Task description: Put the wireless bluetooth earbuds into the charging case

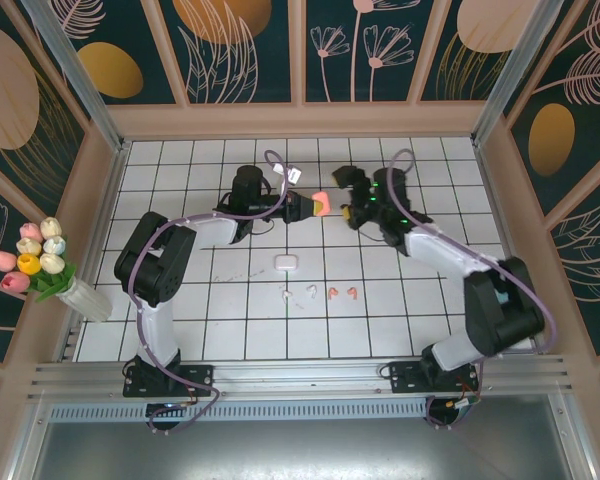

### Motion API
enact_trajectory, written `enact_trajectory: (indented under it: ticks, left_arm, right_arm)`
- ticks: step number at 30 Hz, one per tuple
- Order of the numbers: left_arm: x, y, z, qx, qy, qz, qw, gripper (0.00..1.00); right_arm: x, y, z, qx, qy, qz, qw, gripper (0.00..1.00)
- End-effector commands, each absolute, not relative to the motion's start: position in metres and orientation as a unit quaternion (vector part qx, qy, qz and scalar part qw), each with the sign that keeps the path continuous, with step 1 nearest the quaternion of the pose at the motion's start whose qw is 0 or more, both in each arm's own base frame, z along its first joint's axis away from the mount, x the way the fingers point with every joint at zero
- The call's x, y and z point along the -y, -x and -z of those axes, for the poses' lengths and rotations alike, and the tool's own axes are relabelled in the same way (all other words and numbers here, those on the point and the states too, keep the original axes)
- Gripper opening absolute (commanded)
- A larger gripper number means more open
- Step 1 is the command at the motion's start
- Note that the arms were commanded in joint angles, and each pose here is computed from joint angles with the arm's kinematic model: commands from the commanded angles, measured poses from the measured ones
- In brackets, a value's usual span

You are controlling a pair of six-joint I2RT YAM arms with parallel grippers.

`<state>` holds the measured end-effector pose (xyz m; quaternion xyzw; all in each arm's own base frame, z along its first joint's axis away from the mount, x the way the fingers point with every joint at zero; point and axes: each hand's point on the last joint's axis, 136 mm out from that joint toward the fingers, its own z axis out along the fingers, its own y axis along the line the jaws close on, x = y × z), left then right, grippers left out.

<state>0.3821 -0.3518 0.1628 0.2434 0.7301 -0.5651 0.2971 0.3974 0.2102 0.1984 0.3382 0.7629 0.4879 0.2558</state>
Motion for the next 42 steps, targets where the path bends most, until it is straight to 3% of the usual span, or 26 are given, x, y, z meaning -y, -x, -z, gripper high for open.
enact_trajectory:
  ticks: [1, 7, 12, 28, 42]
  left_arm:
    - [0.357, -0.376, -0.18, -0.71, -0.28, 0.573, 0.296, 0.09]
    - [0.361, -0.371, -0.189, -0.703, -0.301, 0.582, 0.276, 0.08]
    - [0.362, -0.369, -0.192, -0.703, -0.307, 0.582, 0.269, 0.08]
    - [0.362, -0.366, -0.191, -0.701, -0.313, 0.585, 0.26, 0.08]
    - [0.358, -0.354, -0.21, -0.687, -0.329, 0.59, 0.268, 0.07]
  right_arm:
    - [-0.182, -0.387, -0.234, -0.776, -0.214, -0.479, 0.351, 0.94]
    - [-0.189, -0.354, -0.233, -0.805, 0.006, -0.432, 0.407, 0.92]
    - [-0.201, -0.34, -0.22, -0.799, 0.062, -0.449, 0.396, 0.89]
    - [-0.232, -0.353, -0.197, -0.811, 0.079, -0.45, 0.366, 0.85]
    - [-0.196, -0.382, -0.154, -0.84, 0.005, -0.411, 0.354, 0.78]
